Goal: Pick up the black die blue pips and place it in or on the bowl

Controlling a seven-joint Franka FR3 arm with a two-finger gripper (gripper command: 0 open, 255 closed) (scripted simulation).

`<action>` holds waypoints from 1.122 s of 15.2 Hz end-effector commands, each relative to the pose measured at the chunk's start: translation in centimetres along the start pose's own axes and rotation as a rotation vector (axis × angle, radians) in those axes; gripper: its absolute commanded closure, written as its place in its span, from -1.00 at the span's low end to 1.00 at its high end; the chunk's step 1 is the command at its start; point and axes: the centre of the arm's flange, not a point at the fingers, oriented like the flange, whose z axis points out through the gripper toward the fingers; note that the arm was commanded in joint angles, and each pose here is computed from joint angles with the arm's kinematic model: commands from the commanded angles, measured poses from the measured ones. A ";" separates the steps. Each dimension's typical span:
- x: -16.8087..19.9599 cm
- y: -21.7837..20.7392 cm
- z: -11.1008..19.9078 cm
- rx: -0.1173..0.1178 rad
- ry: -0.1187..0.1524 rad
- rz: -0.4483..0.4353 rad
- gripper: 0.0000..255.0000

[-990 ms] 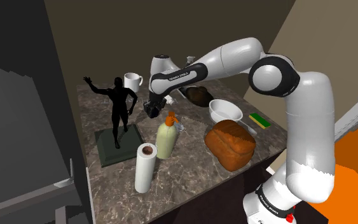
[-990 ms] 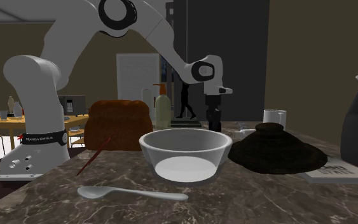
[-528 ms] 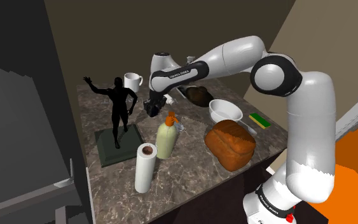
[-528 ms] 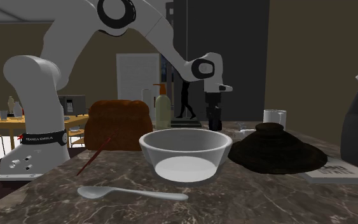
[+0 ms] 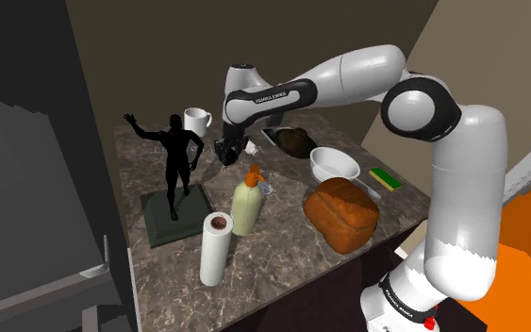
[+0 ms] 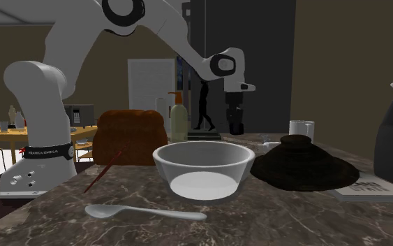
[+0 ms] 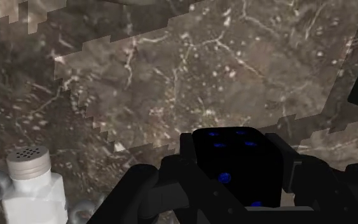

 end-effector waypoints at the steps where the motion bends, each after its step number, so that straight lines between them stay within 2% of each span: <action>1: 0.0 0.0 -1.1 0.000 0.000 0.000 1.00; 17: 0.1 0.1 -9.6 0.000 0.000 0.000 1.00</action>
